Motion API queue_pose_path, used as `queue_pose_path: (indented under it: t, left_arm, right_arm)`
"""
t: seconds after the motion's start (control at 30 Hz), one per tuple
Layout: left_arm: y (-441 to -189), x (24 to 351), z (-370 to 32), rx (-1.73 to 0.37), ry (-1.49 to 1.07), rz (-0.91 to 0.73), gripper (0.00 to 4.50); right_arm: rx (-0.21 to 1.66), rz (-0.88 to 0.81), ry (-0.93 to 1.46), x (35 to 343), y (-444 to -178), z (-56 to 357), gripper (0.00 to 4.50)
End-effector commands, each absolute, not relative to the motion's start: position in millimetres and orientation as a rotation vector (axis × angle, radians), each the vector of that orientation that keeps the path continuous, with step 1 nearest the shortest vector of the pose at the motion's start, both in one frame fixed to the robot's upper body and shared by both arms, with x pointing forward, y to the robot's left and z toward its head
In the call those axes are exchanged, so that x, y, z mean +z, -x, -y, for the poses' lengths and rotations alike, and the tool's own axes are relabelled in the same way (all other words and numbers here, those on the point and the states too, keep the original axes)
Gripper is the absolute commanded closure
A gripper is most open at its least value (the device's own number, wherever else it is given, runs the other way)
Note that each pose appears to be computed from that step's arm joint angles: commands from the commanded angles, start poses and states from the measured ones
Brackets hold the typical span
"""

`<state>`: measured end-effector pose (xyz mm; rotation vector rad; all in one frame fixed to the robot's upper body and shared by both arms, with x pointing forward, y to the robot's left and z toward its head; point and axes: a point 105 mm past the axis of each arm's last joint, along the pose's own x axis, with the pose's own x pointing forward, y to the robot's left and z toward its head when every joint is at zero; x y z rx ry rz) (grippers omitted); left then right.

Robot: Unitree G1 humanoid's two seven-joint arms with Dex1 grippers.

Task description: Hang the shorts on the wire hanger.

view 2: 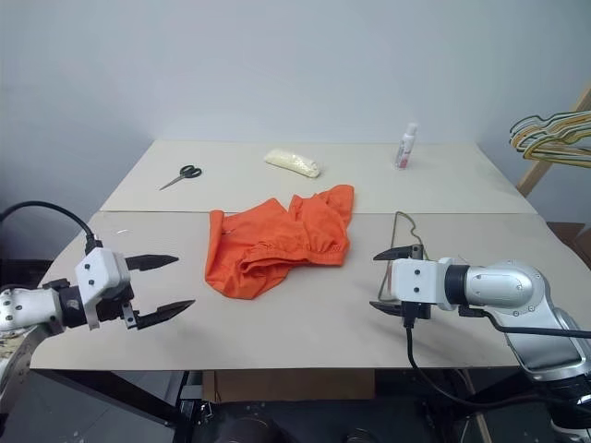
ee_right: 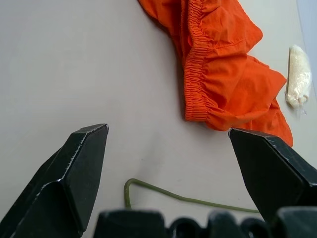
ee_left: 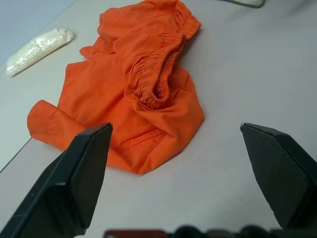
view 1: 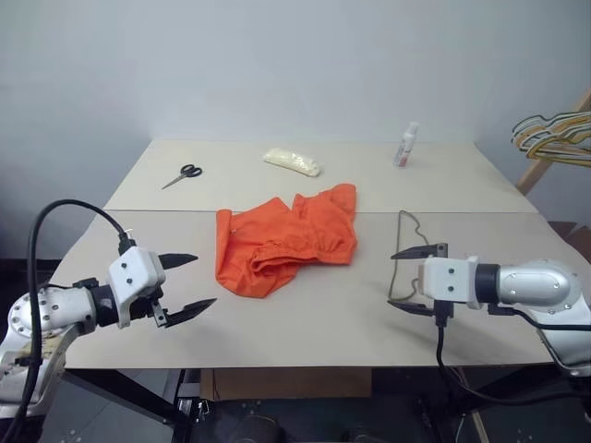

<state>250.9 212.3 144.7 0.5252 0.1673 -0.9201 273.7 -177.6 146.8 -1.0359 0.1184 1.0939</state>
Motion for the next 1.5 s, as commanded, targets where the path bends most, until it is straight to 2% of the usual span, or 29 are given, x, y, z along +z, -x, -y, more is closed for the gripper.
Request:
queue_pose_path:
  t: [0.03,0.27,0.5,0.7,0.93,1.13,1.3,1.5]
  left_arm:
    - [-252.2,155.5,-212.1,-0.904,-0.544,-0.135,0.00]
    - [-256.2,157.4,-210.6,-0.880,-0.550,-0.122,0.00]
    - [-256.5,146.5,-212.9,-0.896,-0.594,-0.187,0.00]
    - [-256.9,131.6,-216.7,-0.901,-0.628,-0.259,0.00]
    - [-263.0,129.6,-226.7,-0.885,-0.660,-0.305,0.00]
    - [-267.2,131.8,-236.1,-0.864,-0.683,-0.320,0.00]
    - [-266.9,132.3,-235.7,-0.860,-0.680,-0.314,0.00]
    - [-265.6,131.2,-233.7,-0.854,-0.671,-0.307,0.00]
  right_arm:
    - [1.069,-0.072,1.060,163.1,-276.5,178.2,0.02]
    - [1.070,-0.070,1.063,164.6,-277.3,177.7,0.02]
    - [1.084,-0.025,1.062,166.0,-280.9,162.2,0.02]
    - [1.089,0.053,1.080,164.4,-298.9,119.5,0.02]
    - [1.118,0.174,1.199,145.4,-319.5,39.3,0.02]
    - [1.080,0.330,1.278,145.0,-334.9,-29.9,0.02]
    - [1.062,0.385,1.360,129.4,-341.8,-54.9,0.02]
    - [1.101,0.393,1.383,115.2,-346.1,-63.7,0.02]
